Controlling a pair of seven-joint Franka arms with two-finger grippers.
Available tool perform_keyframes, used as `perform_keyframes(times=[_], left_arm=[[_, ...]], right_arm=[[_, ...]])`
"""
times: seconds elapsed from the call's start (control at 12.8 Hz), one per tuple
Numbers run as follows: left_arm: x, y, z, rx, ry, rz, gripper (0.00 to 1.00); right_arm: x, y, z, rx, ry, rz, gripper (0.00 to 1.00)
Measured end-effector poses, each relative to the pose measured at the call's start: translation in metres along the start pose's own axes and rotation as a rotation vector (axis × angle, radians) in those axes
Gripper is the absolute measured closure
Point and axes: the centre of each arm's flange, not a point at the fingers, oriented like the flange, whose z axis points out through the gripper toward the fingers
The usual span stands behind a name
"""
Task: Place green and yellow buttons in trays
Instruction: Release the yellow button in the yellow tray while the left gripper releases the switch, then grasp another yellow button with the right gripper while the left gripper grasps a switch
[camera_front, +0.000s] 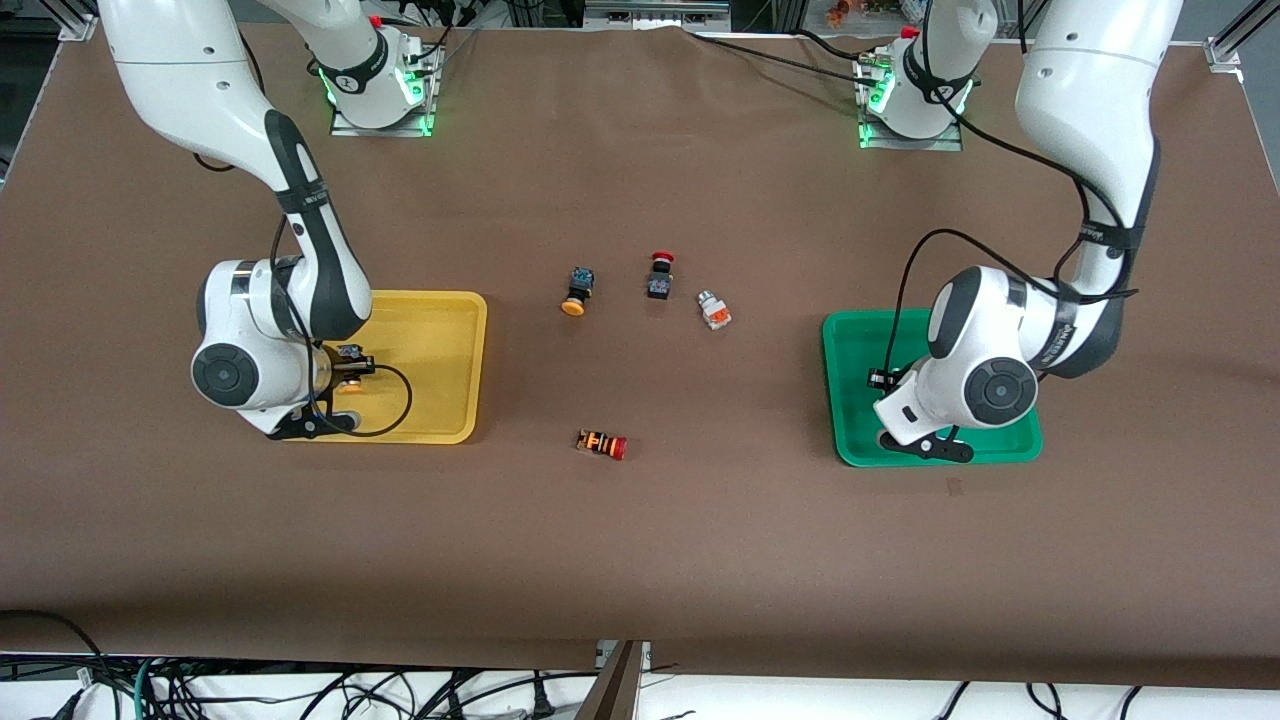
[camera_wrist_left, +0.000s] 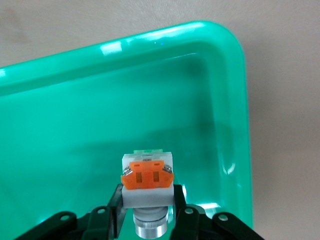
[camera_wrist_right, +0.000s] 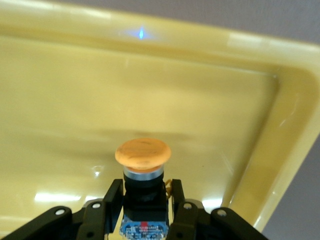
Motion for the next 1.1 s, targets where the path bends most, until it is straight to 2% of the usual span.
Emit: perform_keyframes(times=[0.08,0.16,0.39,0.47,0.55,0.71,0.86,1.1], left_arm=[[-0.005,0.006,0.021,-0.003,0.024,0.011,0.59],[-0.009,0.012,0.033,-0.006,0.032,0.02,0.52],[-0.014,0.02,0.009,-0.007,0.047,0.011,0.22],[-0.019,0.032,-0.013,-0.01,0.05,-0.006,0.1],[-0.025,0.057,-0.034,-0.02,0.052,-0.035,0.01],[-0.045,0.13,-0.059,-0.047,0.056,-0.135,0.0],[-0.06,0.193,-0.05,-0.092,0.042,-0.24,0.0],[-0.061,0.241,-0.002,-0.202,0.002,-0.4,0.0]], right_arm=[[-0.002,-0.001,0.004,0.0,0.0,0.0,0.52],[-0.003,-0.004,-0.004,0.003,0.009,-0.006,0.41],[-0.011,-0.063,-0.055,0.068,0.018,0.039,0.05],[-0.017,-0.099,-0.066,0.092,0.015,0.076,0.0],[-0.025,-0.14,-0.07,0.11,0.008,0.116,0.0],[-0.044,-0.22,-0.066,0.156,-0.007,0.196,0.0],[-0.06,-0.277,-0.053,0.168,-0.008,0.257,0.0],[-0.077,-0.329,-0.025,0.146,-0.02,0.303,0.0]])
